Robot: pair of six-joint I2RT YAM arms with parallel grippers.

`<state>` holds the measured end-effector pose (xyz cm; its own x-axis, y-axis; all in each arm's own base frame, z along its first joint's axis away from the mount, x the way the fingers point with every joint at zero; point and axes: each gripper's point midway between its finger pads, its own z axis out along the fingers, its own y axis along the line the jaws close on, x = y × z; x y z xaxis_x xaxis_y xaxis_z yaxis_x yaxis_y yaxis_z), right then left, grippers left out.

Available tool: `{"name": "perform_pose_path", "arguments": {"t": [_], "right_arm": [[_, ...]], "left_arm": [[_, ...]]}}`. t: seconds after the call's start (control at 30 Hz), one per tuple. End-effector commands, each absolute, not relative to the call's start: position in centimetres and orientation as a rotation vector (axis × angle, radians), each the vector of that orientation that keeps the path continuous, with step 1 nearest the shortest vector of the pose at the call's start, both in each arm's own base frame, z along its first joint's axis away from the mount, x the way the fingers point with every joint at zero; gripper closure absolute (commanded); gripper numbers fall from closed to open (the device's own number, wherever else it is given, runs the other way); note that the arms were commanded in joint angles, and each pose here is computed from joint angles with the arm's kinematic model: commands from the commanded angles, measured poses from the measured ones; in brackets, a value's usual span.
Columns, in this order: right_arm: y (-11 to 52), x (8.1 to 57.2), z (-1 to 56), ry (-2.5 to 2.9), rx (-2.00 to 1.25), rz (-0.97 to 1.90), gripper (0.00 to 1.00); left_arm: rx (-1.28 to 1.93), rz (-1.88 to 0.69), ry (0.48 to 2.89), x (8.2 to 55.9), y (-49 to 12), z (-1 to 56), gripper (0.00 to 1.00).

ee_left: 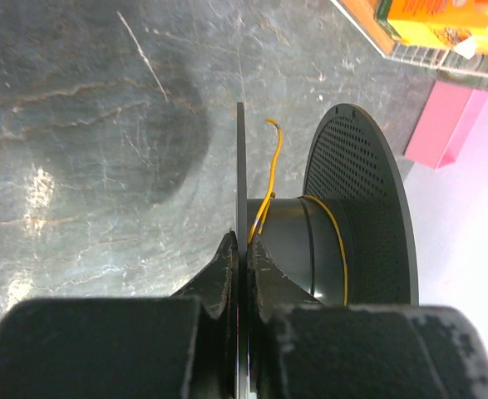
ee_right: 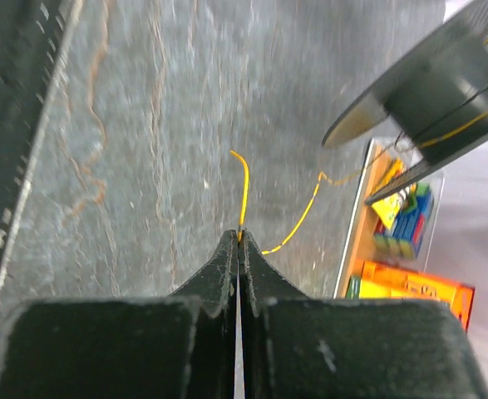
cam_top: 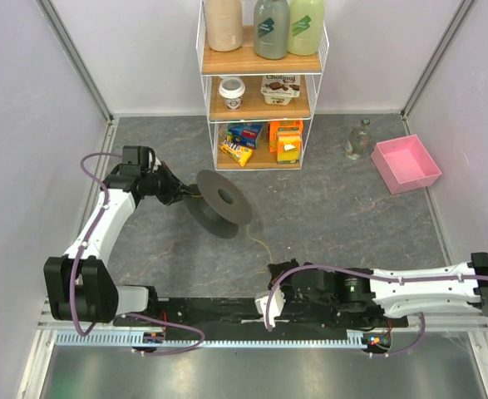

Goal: Wrap the cables

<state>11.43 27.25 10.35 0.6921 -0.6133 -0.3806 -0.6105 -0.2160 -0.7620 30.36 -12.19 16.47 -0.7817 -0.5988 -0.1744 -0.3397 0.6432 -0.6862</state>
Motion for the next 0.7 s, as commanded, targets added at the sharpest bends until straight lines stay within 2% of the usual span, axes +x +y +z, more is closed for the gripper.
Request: {"name": "perform_pose_path", "arguments": {"t": [0.0,0.4,0.67], "right_arm": [[29.7,8.3,14.1,0.904,-1.887,0.207,1.00],[33.8,4.9,24.1,0.829,-1.742,0.392,1.00],[36.8,3.2,28.8,0.747,-1.675,0.480,1.00]], "left_arm": [[-0.719,-0.863,2.431,32.1,-11.8,18.1,0.98],[-0.586,-0.737,2.485,32.4,-12.0,16.5,0.98],[-0.277,-0.806,2.513,30.6,-16.5,17.4,0.98]]}}
